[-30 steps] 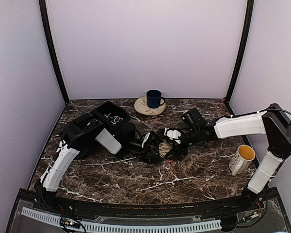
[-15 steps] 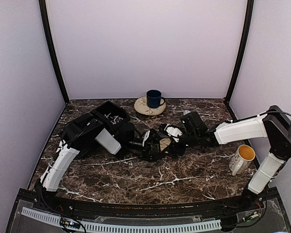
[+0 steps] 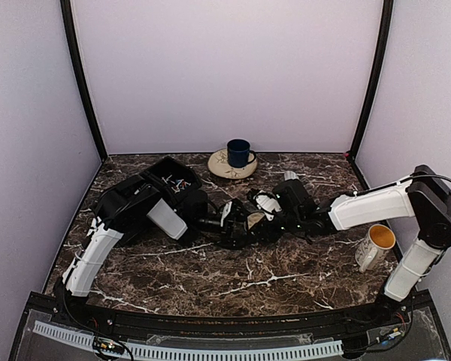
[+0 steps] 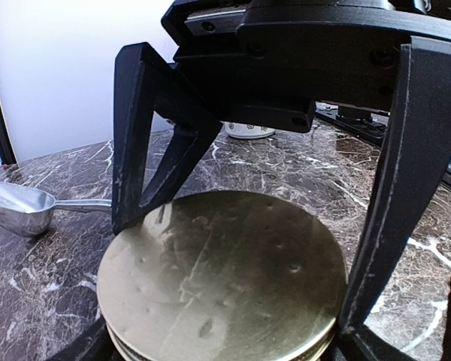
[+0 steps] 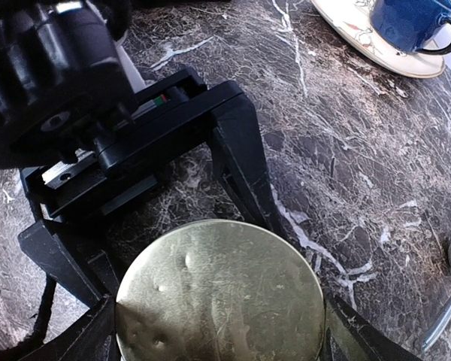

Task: Pack the candies
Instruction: Screw the box lid onto the packing box.

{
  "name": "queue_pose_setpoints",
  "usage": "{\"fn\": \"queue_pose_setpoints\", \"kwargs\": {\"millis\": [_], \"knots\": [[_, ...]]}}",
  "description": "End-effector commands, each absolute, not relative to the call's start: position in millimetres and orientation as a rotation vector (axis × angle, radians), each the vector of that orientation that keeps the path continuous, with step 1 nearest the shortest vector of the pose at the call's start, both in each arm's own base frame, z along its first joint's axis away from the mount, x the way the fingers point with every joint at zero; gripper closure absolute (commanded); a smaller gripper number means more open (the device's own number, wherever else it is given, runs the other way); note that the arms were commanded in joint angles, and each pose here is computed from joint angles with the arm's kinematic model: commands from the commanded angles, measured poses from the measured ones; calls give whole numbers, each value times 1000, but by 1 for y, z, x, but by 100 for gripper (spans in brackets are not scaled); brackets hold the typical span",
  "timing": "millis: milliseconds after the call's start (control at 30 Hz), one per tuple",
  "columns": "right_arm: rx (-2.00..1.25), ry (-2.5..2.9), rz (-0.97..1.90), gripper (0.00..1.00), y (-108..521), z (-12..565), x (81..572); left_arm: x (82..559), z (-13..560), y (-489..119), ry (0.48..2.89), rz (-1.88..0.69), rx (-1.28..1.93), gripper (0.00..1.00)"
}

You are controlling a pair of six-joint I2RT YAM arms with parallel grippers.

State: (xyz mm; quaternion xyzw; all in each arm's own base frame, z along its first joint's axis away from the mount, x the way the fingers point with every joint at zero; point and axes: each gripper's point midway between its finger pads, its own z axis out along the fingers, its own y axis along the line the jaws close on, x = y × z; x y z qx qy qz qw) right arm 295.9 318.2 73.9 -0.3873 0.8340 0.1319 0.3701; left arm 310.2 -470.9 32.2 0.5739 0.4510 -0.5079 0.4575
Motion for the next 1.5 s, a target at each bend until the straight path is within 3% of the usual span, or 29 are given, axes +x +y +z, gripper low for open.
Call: {"fn": "queue_pose_setpoints", "kwargs": {"millis": [0, 67, 100, 367, 800, 1033, 1467], "knots": [[-918, 2151, 333, 16, 317, 75, 297, 275, -101, -435, 1540, -1319, 1459, 27], [-917, 2149, 335, 12, 316, 78, 296, 275, -101, -435, 1541, -1319, 1459, 27], [-921, 2148, 336, 1, 316, 79, 295, 275, -101, -435, 1541, -1320, 1459, 27], [-1024, 2087, 336, 2, 310, 96, 282, 273, -100, -435, 1525, -1333, 1467, 26], [-1589, 1777, 464, 3, 319, 111, 249, 247, -85, -430, 1395, -1509, 1543, 24], [-1716, 1651, 460, 3, 318, 117, 265, 235, -79, -427, 1339, -1590, 1567, 24], [-1990, 1548, 654, 3, 323, 89, 254, 227, -73, -425, 1286, -1663, 1583, 25]]}}
